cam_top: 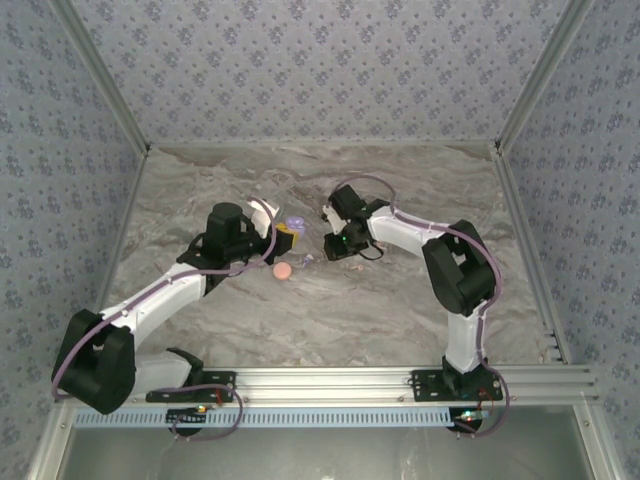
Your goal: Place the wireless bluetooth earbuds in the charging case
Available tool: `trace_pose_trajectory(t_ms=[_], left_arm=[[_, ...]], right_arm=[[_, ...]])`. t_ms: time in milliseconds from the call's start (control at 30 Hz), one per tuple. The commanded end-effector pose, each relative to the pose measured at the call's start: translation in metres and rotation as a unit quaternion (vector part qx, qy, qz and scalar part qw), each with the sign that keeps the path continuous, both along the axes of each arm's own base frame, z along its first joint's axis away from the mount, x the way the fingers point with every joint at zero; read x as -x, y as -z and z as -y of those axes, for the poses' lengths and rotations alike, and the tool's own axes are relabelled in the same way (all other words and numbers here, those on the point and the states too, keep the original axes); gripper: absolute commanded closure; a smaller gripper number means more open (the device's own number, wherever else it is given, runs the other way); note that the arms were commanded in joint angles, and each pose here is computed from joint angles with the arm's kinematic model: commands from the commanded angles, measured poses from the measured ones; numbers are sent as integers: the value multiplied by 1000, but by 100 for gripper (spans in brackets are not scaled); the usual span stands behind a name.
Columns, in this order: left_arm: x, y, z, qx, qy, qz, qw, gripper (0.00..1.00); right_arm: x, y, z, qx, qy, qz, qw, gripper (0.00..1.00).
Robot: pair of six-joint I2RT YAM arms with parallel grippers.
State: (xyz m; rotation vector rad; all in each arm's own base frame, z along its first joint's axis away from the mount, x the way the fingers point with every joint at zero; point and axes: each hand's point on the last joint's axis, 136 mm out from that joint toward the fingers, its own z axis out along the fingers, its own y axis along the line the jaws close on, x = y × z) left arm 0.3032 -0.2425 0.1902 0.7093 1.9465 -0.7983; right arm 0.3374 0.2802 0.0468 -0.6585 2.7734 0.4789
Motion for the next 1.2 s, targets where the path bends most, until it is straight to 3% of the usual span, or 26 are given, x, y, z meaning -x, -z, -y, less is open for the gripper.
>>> trace_pose_trajectory(t_ms=[0, 1167], left_arm=[[1, -10, 3, 9, 6, 12, 1000, 82], [0, -9, 3, 5, 5, 11, 1000, 82]], right_arm=[[1, 10, 3, 19, 3, -19, 1000, 85], [-28, 21, 73, 181, 75, 7, 981, 87]])
